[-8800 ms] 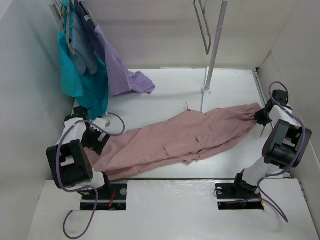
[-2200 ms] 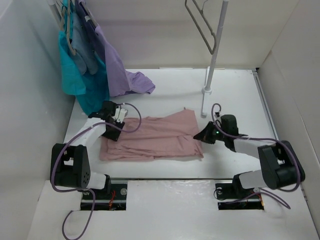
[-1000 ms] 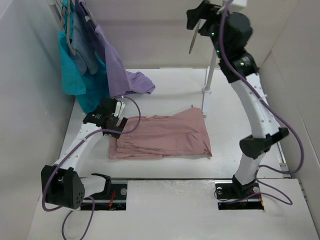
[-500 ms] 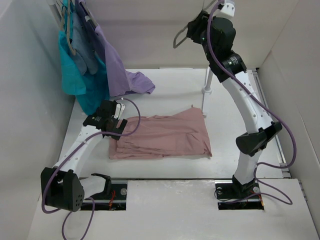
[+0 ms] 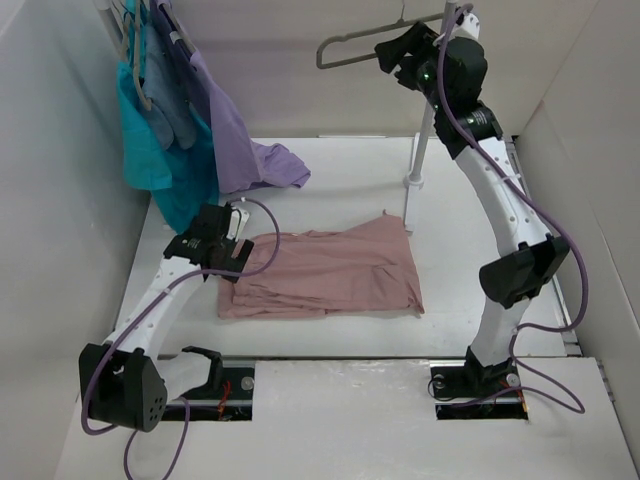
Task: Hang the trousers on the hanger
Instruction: Pick up the hanger from the clothesline.
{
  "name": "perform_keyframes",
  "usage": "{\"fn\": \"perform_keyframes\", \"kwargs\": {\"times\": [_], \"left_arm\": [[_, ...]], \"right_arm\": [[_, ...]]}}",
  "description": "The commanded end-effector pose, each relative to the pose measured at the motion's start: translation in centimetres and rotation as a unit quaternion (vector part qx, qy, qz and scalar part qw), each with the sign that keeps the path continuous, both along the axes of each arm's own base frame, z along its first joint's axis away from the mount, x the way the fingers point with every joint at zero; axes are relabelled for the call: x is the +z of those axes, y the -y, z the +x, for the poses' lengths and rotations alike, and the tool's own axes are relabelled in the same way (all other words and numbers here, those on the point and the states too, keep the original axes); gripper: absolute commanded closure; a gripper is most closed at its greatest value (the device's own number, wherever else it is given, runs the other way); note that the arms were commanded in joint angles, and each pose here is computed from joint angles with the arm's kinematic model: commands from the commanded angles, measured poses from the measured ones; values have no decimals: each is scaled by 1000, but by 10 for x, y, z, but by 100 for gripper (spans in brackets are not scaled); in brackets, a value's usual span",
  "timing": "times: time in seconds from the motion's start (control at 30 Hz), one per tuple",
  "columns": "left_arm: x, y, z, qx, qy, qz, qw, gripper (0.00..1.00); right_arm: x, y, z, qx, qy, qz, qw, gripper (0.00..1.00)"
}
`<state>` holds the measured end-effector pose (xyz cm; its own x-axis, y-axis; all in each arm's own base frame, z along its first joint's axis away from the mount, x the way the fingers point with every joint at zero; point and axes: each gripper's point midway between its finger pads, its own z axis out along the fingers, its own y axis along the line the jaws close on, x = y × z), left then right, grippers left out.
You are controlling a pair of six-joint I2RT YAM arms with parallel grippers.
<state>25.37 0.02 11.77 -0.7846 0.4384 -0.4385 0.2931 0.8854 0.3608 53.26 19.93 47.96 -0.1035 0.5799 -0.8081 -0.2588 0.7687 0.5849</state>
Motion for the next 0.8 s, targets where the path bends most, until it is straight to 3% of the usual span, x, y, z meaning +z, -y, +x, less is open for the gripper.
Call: {"fn": "perform_keyframes", "kwargs": {"times": [0.0, 0.23, 0.33, 0.77], "left_arm": [[1, -3, -3, 7, 15, -3, 1000, 0], [-6, -4, -8, 4, 10, 1, 1000, 0], [-9, -4, -8, 4, 10, 1, 1000, 0], [-18, -2, -11, -1, 3, -6, 1000, 0]], "right_arm": [[68, -20, -29, 68, 96, 39, 992, 26], [68, -32, -34, 94, 100, 41, 990, 26], [68, -32, -34, 96, 95, 52, 989, 17], [66, -48, 1, 95, 90, 131, 983, 13]]}}
